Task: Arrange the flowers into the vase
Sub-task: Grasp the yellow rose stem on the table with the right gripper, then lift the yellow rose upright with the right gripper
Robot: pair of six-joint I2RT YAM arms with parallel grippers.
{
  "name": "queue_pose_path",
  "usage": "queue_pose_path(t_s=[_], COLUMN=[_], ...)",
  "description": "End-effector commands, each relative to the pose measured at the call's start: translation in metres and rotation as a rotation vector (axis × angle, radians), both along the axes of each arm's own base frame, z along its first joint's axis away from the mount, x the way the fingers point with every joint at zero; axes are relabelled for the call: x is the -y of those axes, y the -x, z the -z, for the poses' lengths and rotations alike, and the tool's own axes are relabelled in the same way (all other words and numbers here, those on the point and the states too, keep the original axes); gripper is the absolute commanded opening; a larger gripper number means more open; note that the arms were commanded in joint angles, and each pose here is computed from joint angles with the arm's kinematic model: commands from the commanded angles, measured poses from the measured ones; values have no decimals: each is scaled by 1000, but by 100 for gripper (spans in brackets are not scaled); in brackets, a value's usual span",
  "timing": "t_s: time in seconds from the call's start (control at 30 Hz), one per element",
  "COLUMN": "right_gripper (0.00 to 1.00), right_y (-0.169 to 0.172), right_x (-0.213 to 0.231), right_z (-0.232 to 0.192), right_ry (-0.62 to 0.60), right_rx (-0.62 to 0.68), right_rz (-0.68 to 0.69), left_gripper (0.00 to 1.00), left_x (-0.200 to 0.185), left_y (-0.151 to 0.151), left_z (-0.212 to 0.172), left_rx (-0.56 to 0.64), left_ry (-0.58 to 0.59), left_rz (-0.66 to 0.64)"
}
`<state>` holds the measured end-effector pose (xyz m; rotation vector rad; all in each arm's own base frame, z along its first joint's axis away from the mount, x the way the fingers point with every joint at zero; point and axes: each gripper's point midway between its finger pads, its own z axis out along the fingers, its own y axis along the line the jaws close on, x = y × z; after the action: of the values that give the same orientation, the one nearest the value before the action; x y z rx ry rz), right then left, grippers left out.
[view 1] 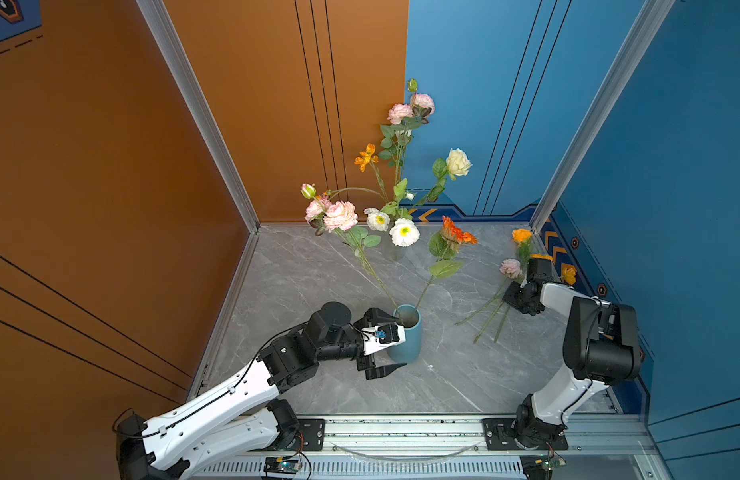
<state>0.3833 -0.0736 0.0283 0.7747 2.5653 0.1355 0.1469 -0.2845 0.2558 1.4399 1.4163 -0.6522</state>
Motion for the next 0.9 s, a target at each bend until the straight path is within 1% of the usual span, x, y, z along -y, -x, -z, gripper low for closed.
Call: queue_pose_path(t_s=[0.0, 0.17, 0.4, 0.47, 0.53, 0.63, 0.77, 0.87], right_gripper=[3, 1, 0, 0, 0, 0, 0, 0], right_y=[-4, -11, -11, -8, -3, 13, 43, 66], right_x=[1, -7, -21, -28, -42, -63, -88, -112], right_z=[-22, -69, -164, -193, -224, -269, -319, -356], right_ry=[23, 42, 189, 213, 233, 273, 272, 268], right_rx=[25, 130, 324, 388, 481, 655, 907, 1074], right_rz=[-10, -40, -96, -110, -141, -165, -176, -233], left_gripper=[98, 98, 98, 98, 98, 98, 98, 98], left_x=[-1, -1, -3, -4, -5, -7, -13, -19], left_y=[3, 3, 5, 6, 7, 9, 10, 10], left_z=[-2, -3, -6, -7, -10, -15, -19, -24], left_rx=[17, 16, 28, 31, 38, 50, 81, 100], left_ry=[12, 13, 19, 25, 32, 44, 49, 56], left_rz=[15, 16, 17, 19, 23, 23, 17, 8])
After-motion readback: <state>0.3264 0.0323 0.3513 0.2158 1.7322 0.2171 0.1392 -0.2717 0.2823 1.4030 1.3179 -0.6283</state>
